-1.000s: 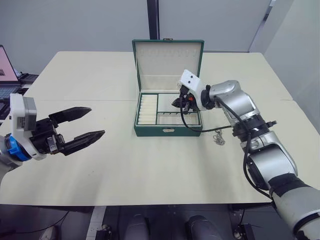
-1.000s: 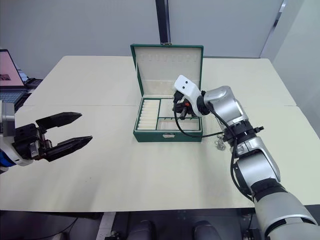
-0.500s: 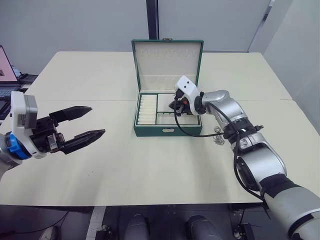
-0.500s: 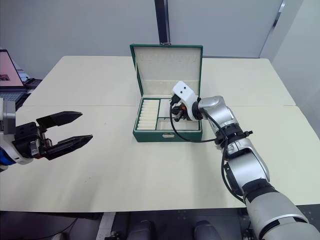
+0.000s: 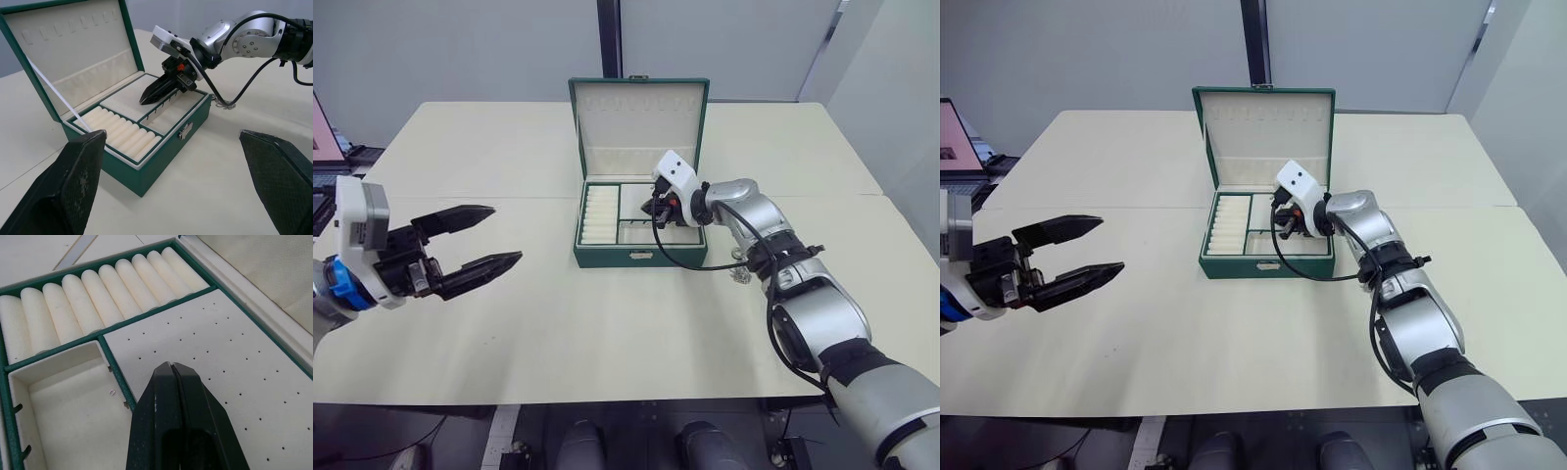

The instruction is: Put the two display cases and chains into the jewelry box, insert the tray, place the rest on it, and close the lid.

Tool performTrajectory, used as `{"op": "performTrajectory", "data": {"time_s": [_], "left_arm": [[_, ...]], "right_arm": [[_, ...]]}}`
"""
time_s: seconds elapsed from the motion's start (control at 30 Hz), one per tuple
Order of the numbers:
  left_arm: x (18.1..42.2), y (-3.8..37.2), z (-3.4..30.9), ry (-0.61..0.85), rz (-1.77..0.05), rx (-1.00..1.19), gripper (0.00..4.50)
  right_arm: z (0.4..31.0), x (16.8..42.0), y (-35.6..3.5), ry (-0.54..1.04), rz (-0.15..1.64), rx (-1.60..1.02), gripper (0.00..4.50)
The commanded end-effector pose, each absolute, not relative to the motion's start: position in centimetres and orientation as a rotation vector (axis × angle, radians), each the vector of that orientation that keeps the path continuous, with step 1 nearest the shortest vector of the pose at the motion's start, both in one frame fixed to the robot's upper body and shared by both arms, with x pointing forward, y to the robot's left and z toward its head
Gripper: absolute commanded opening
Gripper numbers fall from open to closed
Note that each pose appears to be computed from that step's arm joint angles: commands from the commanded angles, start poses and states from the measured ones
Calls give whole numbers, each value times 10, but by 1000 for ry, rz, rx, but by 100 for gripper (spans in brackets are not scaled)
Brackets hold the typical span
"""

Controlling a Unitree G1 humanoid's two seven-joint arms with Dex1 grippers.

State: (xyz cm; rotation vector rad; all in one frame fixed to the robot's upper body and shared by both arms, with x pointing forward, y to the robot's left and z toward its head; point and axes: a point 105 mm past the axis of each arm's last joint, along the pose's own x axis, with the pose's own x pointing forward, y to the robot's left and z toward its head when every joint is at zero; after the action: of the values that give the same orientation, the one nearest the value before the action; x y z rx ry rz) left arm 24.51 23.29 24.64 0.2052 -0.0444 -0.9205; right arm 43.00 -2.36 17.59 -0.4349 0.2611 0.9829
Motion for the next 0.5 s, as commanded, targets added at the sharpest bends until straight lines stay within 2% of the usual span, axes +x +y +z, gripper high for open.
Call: {"op": "performTrajectory", "data": {"time_s": [0.03,0.13,0.23,0.4,0.5], "left_arm": [[244,224,255,-65,-945,226,450],[243,218,259,-68,-968,219,450],[241,216,258,-54,-991,214,450],[237,213,252,-21,-1033,200,450],[238,211,248,-15,-1058,190,450]], "right_arm": [[199,432,-26,204,962,-413,2],[233,423,-38,133,955,-402,2],[248,396,-63,101,938,-409,2],[236,332,-100,85,915,-439,2],[213,292,-116,180,888,-368,2]]}}
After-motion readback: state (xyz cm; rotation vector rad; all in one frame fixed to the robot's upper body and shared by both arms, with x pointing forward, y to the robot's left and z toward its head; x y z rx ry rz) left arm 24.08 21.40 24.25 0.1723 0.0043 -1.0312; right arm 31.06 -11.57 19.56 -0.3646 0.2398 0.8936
